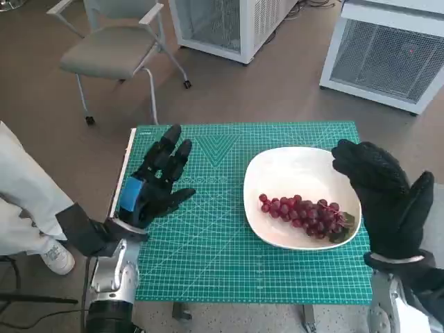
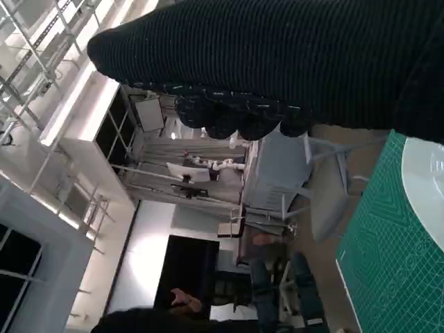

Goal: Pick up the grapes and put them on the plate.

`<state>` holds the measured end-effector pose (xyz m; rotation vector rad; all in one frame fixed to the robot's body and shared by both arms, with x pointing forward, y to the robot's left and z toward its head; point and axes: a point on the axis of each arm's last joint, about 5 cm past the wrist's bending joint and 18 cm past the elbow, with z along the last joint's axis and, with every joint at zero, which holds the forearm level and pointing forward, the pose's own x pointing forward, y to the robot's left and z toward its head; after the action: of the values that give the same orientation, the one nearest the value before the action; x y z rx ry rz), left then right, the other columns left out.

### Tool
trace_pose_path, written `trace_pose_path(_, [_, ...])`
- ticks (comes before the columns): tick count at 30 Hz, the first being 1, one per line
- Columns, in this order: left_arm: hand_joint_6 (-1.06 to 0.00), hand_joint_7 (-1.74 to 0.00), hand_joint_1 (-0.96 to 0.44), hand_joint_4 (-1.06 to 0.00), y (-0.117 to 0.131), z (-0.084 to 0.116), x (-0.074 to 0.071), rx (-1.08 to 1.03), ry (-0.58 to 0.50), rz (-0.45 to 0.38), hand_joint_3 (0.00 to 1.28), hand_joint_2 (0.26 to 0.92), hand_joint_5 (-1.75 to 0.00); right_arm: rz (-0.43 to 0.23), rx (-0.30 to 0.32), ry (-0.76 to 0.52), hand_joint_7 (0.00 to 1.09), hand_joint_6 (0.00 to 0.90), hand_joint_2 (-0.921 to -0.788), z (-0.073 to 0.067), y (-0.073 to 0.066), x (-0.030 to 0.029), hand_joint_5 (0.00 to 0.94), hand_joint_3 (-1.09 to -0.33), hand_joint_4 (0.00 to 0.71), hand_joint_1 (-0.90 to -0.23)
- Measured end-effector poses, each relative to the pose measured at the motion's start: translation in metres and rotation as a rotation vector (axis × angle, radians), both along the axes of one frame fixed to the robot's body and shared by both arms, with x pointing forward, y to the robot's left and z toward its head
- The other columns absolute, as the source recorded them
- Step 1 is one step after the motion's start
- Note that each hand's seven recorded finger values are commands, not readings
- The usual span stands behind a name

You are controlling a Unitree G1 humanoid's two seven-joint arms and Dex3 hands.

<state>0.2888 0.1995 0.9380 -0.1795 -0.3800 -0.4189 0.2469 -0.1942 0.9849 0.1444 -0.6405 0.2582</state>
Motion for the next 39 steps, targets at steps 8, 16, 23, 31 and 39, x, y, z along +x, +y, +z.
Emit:
trace_pose_path(8, [-0.25,-0.01,-0.34,-0.14,-0.0008,-0.0022,-0.0007,0.002,0.011,-0.026,0.00,0.895,-0.01,0.004,-0.001,-0.004,0.95,0.199,-0.921,0.0001,-0.0005,-0.0001,0.679,-0.618,0.435,-0.387])
trace_pose_path(16, [-0.29,-0.02,-0.15,-0.17,-0.0006,-0.0051,-0.0023,0.005,0.025,-0.054,0.01,0.904,-0.01,0.006,-0.001,-0.007,0.95,0.199,-0.921,-0.0005,-0.0020,-0.0001,0.677,-0.621,0.436,-0.383])
trace_pose_path(23, [-0.30,-0.02,-0.07,-0.21,-0.0006,-0.0046,-0.0027,0.020,0.005,-0.065,0.02,0.919,-0.02,0.008,-0.004,-0.008,0.95,0.198,-0.921,-0.0009,-0.0025,0.0000,0.678,-0.622,0.435,-0.382])
trace_pose_path(31, [-0.31,-0.01,-0.07,-0.23,-0.0009,-0.0041,-0.0029,0.029,-0.011,-0.066,0.02,0.921,-0.02,0.009,-0.004,-0.008,0.96,0.197,-0.921,-0.0008,-0.0025,0.0001,0.680,-0.623,0.434,-0.380])
trace_pose_path(39, [-0.33,-0.02,-0.09,-0.24,-0.0019,-0.0041,-0.0028,0.033,-0.015,-0.068,0.02,0.921,-0.01,0.009,-0.005,-0.009,0.96,0.196,-0.921,-0.0005,-0.0024,0.0000,0.680,-0.625,0.432,-0.375])
